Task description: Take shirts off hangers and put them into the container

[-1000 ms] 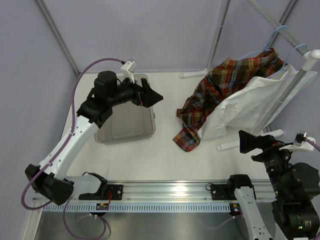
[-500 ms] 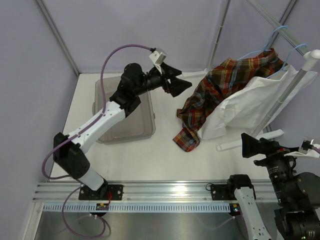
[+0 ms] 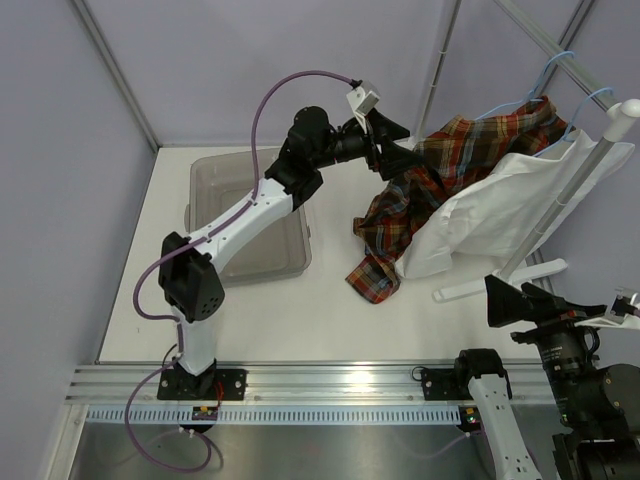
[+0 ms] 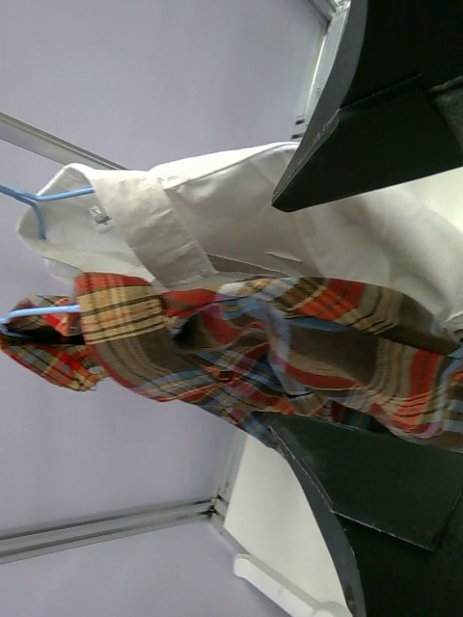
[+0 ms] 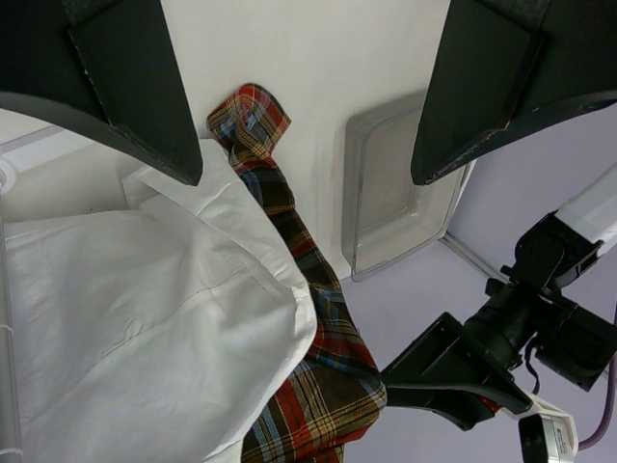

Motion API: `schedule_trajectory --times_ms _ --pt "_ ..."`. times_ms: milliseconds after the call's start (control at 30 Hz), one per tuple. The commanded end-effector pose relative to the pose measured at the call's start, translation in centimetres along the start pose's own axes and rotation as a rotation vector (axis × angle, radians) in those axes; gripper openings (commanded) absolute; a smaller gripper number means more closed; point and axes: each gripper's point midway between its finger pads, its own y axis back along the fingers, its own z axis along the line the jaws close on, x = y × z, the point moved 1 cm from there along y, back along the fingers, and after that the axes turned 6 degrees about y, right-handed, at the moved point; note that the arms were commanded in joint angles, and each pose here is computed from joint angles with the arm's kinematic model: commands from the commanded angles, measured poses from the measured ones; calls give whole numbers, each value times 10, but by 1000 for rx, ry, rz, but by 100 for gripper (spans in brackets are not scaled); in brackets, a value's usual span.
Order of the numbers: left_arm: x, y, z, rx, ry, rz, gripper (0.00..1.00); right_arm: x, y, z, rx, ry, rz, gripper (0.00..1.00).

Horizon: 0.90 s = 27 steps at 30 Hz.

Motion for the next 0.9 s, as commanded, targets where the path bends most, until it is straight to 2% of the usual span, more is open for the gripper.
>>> schedule_trajectory --times_ms 0,133,300,500,667,700,867 --pt "-24 -15 -22 97 -46 -58 90 0 8 5 -24 -2 2 100" --pt "-22 -29 -22 101 -36 -47 88 -3 16 7 -40 4 -18 100" --pt "-22 -42 -18 106 -34 -37 80 -9 22 10 -47 22 -40 100" --pt "-21 -43 -16 90 -44 -33 73 -7 22 11 -56 23 -39 100" --pt "-17 -43 -12 80 -45 -26 59 -7 23 13 -72 17 -40 99" --pt "-17 -43 -11 77 -45 -27 53 -6 22 13 -70 17 -36 99" --pt "-9 -47 -4 69 -28 -24 37 -4 20 13 -75 20 -28 99"
